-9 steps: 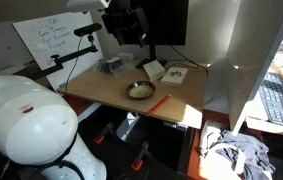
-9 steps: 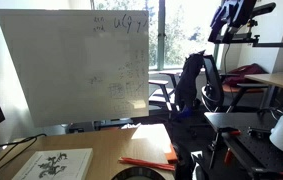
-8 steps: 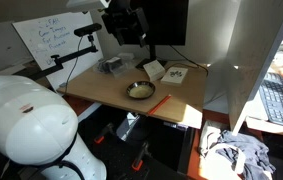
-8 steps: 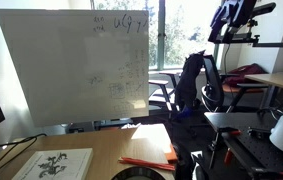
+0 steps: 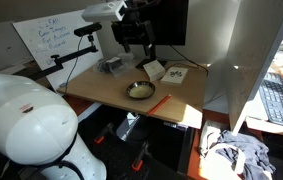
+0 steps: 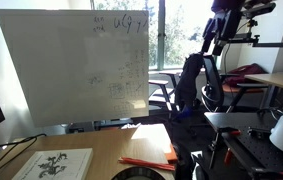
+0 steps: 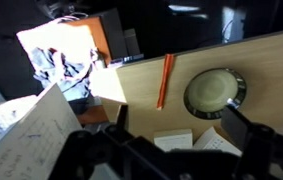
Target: Pick up the red object and place it in the bowl
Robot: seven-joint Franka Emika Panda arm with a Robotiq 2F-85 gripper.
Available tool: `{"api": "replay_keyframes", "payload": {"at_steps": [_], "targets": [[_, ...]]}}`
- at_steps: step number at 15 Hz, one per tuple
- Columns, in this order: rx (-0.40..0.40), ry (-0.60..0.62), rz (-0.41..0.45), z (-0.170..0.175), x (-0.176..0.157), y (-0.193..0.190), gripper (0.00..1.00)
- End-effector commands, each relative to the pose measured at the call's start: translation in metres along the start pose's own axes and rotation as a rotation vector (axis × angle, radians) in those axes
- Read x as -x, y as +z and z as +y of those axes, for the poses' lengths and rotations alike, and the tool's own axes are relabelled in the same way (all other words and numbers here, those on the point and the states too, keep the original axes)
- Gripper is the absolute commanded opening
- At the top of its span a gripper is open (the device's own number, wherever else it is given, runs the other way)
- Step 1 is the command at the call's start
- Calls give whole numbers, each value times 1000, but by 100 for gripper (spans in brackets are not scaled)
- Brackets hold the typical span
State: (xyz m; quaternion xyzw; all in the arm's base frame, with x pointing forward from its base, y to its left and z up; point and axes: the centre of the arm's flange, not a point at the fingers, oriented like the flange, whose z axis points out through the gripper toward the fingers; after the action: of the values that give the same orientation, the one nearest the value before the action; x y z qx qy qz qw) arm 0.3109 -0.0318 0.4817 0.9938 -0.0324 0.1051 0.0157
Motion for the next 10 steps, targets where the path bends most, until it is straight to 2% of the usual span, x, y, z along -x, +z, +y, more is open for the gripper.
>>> {"api": "replay_keyframes", "payload": {"at_steps": [1, 5, 7, 10], "targets": [[-46, 7, -27, 3, -50, 43, 100], [-55, 27, 1, -3, -94, 114, 100], [-9, 18, 12, -14, -113, 151, 100], [16, 47, 13, -36, -136, 200, 100]]}}
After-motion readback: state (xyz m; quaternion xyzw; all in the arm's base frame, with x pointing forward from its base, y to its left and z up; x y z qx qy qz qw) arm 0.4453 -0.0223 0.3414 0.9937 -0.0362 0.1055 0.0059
